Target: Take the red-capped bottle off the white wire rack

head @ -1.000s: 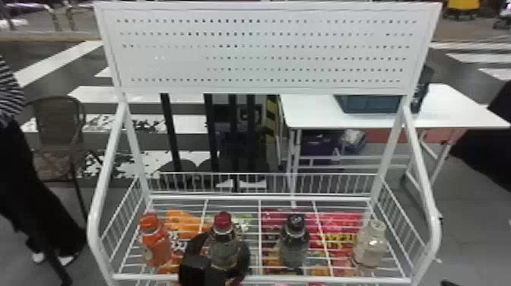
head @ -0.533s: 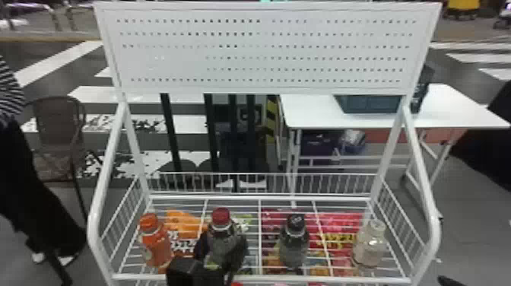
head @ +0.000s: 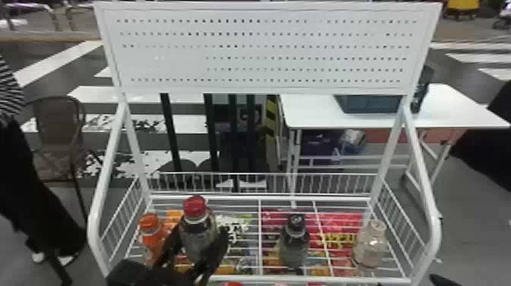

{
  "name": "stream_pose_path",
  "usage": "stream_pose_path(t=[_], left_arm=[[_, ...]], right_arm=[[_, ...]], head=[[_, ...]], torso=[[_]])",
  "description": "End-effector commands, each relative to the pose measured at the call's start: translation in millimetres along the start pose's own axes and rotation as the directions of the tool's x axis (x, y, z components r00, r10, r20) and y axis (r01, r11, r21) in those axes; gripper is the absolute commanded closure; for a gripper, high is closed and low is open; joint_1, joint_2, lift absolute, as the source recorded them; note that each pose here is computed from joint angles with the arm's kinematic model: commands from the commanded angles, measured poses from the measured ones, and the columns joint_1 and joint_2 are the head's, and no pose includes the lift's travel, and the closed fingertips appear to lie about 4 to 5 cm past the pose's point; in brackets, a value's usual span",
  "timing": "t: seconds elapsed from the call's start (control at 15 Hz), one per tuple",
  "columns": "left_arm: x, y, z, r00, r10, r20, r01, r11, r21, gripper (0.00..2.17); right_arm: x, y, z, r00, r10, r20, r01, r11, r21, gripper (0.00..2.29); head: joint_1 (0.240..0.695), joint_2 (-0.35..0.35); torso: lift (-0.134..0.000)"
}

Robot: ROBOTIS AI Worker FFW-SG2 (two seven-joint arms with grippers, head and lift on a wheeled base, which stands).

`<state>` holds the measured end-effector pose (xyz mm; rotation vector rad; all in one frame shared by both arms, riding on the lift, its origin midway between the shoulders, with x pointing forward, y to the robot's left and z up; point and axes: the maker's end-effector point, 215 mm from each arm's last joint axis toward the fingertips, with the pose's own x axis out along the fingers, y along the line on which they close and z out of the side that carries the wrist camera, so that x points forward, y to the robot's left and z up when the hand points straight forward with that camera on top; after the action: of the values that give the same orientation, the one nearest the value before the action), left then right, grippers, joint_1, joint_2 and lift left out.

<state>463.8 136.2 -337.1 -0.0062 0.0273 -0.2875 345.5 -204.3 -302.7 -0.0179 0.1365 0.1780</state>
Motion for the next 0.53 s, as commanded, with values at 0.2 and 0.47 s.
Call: stream_pose_path(t=[0.2, 0.47], left_arm=[[-72.2, 58.0, 46.1, 0.998, 0.054, 0.016, -0.053, 0.998, -0.015, 1.80], [-109.0, 111.6, 51.1, 0.987, 0.159, 0.029, -0.159, 0.987, -0.004, 1.80]], right_arm=[[2.6, 1.5, 4.1, 1.000, 0.004, 0.011, -0.004, 1.000, 0.011, 0.15], [3.4, 1.9, 1.1, 1.000, 0.005, 0.008, -0.005, 1.000, 0.011, 0.15]], head=[[0.499, 0.000], [0.499, 0.000]], torso=[[0.000], [0.000]])
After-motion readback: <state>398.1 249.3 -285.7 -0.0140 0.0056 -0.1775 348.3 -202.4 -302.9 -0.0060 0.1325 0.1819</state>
